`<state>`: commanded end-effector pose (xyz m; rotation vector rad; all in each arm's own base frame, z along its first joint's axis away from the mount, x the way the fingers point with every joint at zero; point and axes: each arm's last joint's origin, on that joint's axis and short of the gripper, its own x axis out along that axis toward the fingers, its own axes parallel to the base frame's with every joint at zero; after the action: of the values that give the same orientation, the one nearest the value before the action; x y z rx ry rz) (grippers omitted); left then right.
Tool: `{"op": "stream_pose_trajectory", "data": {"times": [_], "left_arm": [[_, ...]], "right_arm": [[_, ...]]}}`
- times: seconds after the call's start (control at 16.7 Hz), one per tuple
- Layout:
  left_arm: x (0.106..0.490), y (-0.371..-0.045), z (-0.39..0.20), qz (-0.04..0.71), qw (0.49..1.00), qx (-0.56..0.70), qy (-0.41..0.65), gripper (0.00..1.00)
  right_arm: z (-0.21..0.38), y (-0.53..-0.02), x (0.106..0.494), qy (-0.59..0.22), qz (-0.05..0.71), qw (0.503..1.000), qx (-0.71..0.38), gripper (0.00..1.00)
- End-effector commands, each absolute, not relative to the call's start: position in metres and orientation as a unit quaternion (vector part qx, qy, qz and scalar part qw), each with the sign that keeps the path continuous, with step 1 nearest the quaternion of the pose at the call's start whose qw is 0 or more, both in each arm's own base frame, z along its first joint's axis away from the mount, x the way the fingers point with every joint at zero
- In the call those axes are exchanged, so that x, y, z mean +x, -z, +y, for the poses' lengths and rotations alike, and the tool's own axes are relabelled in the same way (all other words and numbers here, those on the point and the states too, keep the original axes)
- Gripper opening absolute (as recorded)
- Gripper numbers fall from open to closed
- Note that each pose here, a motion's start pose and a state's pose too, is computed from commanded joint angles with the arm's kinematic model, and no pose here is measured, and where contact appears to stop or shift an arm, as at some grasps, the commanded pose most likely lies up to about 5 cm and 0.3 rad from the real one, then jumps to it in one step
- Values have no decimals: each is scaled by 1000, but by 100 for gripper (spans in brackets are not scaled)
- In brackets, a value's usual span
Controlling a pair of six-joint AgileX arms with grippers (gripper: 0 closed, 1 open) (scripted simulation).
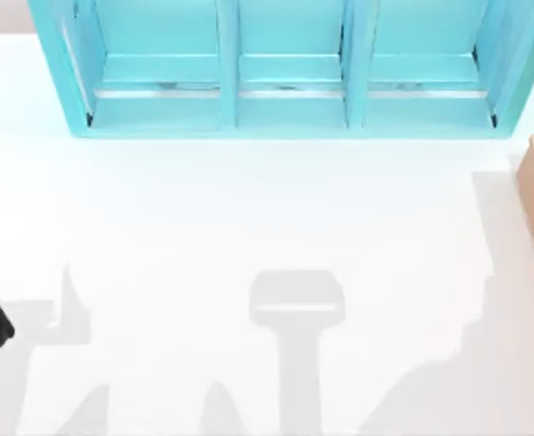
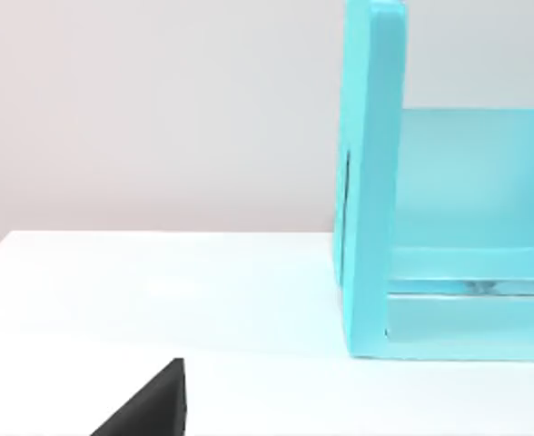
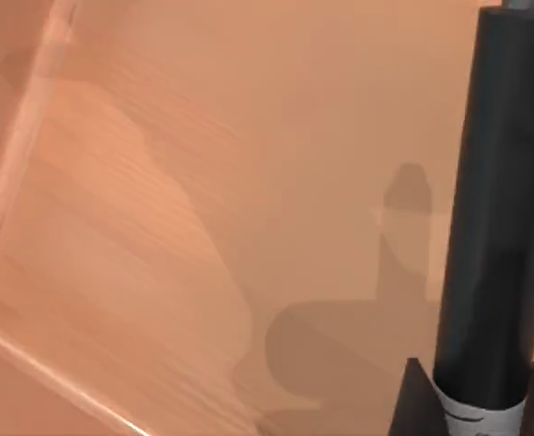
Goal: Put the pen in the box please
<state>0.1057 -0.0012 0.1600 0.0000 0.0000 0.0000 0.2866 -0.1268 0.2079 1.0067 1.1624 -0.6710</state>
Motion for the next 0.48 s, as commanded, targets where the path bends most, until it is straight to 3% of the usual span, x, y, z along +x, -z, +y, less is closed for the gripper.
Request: {"op": "stream_pose_trajectory", "data": {"times": [0.24,0.48], "left_arm": [[106,-160,-1,0,1000,0,0,100],[106,-160,-1,0,1000,0,0,100]], "right_arm": [[-161,-209,225,356,399,619,575,0],[-168,-214,209,355,348,612,616,0]]}}
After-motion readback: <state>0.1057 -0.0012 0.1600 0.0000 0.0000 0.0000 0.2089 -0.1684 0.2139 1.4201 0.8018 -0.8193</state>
